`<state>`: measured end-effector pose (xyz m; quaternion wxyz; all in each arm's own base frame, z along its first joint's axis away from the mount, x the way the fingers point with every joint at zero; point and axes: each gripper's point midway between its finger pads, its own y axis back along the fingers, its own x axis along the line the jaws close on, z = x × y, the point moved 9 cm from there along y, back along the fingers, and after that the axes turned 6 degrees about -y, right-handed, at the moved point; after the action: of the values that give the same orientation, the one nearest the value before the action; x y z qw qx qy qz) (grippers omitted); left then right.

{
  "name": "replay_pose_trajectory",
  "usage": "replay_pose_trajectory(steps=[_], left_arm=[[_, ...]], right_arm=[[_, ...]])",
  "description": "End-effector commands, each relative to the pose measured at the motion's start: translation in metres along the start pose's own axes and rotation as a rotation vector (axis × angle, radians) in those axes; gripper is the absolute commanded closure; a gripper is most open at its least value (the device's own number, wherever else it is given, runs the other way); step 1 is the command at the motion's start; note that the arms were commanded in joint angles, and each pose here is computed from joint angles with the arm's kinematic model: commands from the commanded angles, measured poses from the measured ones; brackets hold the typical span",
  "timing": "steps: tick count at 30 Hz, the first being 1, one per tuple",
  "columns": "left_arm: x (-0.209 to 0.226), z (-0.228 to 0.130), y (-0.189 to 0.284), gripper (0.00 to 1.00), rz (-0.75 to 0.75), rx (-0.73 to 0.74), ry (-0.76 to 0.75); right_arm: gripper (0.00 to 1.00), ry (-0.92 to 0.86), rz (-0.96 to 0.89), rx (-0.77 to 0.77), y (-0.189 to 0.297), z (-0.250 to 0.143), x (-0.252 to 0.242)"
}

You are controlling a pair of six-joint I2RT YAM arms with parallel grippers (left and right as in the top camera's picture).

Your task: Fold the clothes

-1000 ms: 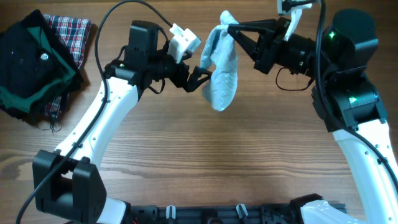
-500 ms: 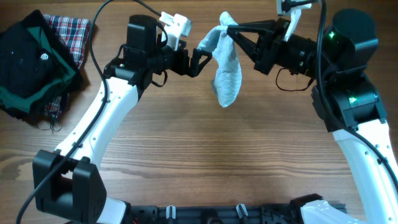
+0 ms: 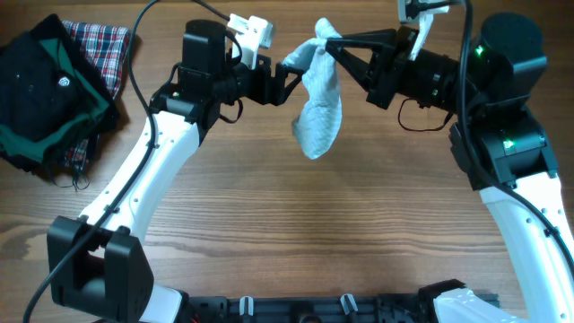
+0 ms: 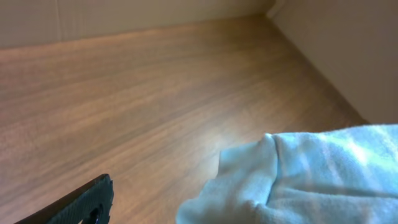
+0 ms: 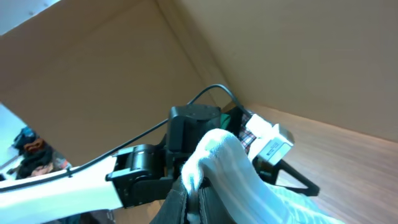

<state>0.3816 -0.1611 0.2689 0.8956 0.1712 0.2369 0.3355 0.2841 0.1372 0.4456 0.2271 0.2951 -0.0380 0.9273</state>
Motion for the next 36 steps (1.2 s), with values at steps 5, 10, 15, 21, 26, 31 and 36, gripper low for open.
replay_pose_trajectory(steps=[5, 10, 15, 21, 26, 31, 36], left_arm=[[-0.002, -0.002, -0.004, 0.47, -0.054, -0.007, -0.106], [-0.002, -0.001, -0.004, 0.74, -0.054, -0.014, -0.111], [-0.001, 0.004, -0.004, 0.92, -0.046, -0.042, -0.131], [0.011, 0.004, -0.002, 0.65, 0.073, -0.039, -0.175], [0.018, -0.002, 0.006, 0.21, 0.003, -0.014, -0.128], [0.027, -0.009, 0.027, 0.21, -0.197, -0.026, -0.179], [0.042, -0.013, 0.052, 0.2, -0.32, -0.081, -0.212]], right_arm=[[0.96, 0.029, 0.075, 0.011, 0.005, 0.005, 0.017], [0.96, 0.029, 0.074, 0.011, 0.005, 0.005, 0.017], [0.96, 0.025, 0.077, 0.016, 0.005, 0.004, 0.017], [0.96, 0.025, 0.088, 0.024, 0.005, 0.003, 0.017], [0.96, 0.028, 0.088, 0.025, 0.005, 0.003, 0.017], [0.96, 0.029, 0.087, 0.026, 0.005, 0.003, 0.017], [0.96, 0.023, 0.084, 0.031, 0.005, 0.002, 0.017]])
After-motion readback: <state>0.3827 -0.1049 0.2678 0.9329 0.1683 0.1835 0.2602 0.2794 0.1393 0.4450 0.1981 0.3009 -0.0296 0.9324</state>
